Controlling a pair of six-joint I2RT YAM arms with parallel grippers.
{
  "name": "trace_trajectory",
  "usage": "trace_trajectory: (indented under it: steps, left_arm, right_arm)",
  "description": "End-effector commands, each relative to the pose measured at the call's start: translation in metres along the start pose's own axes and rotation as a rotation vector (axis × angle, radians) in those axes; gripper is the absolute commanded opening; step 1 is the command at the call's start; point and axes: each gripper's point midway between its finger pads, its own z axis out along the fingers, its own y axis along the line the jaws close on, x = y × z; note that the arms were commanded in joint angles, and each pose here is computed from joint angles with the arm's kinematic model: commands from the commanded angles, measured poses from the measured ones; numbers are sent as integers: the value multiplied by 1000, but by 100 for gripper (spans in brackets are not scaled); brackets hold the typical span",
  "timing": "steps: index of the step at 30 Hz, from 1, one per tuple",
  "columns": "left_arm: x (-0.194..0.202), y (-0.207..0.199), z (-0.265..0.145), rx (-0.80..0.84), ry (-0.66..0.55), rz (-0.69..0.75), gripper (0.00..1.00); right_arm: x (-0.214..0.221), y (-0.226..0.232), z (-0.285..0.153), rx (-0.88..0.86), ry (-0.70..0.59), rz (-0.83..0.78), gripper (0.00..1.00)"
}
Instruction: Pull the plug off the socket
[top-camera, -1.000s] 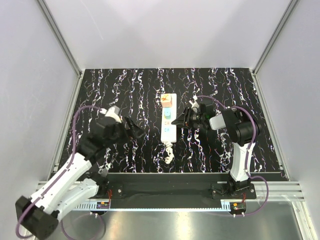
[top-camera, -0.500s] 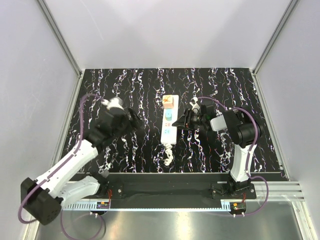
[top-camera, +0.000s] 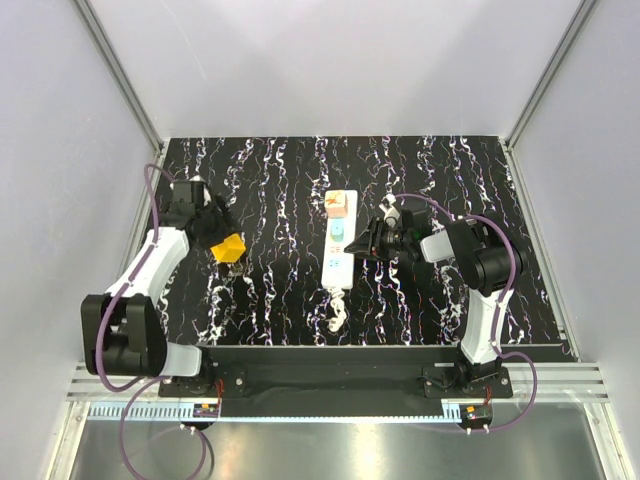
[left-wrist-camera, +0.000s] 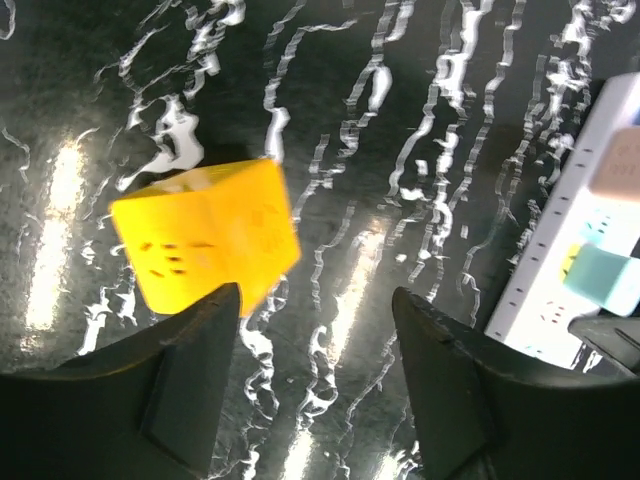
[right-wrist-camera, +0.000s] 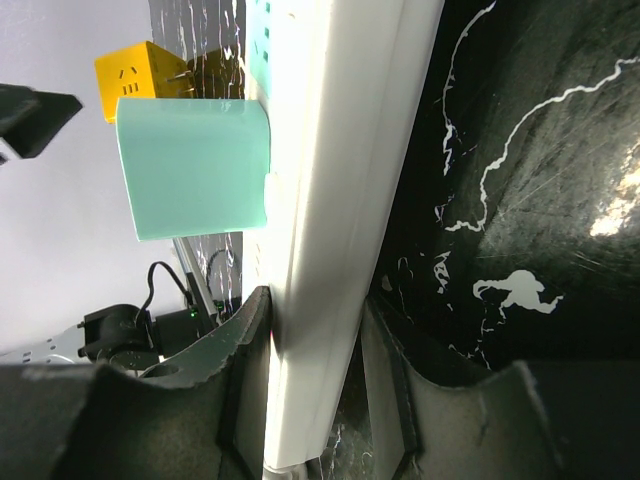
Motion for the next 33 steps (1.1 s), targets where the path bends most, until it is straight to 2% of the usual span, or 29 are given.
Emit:
trace_trajectory:
  steps: [1,4,9,13,15,17,19,21,33]
  left_arm:
    - [-5,-4,6,141,-26,4,63]
    - [-8,-5,13,164,-50,26,55]
    - [0,2,21,145,-32,12,53]
    - [8,27,30,79,-15,-43,51]
    - [18,38,36,54,15,-77,44]
    - [26,46,39,43,27,-119,42]
    - [28,44,38,66,21,-126,44]
    - [29,45,34,65,7,-130,53]
    - [39,69,29,-36,1,-174,51]
  right_arm:
    - [15,-22,3,80,17,-25,0]
    - [16,-21,5,64,26,-14,0]
    - [14,-20,4,65,20,-18,0]
    - [15,-21,5,62,26,-13,0]
    - [15,-20,5,62,24,-14,0]
    - [14,-20,5,61,23,-15,0]
    - [15,-20,5,60,24,-15,0]
    - [14,-20,5,62,22,-13,0]
    - [14,-17,5,51,24,-17,0]
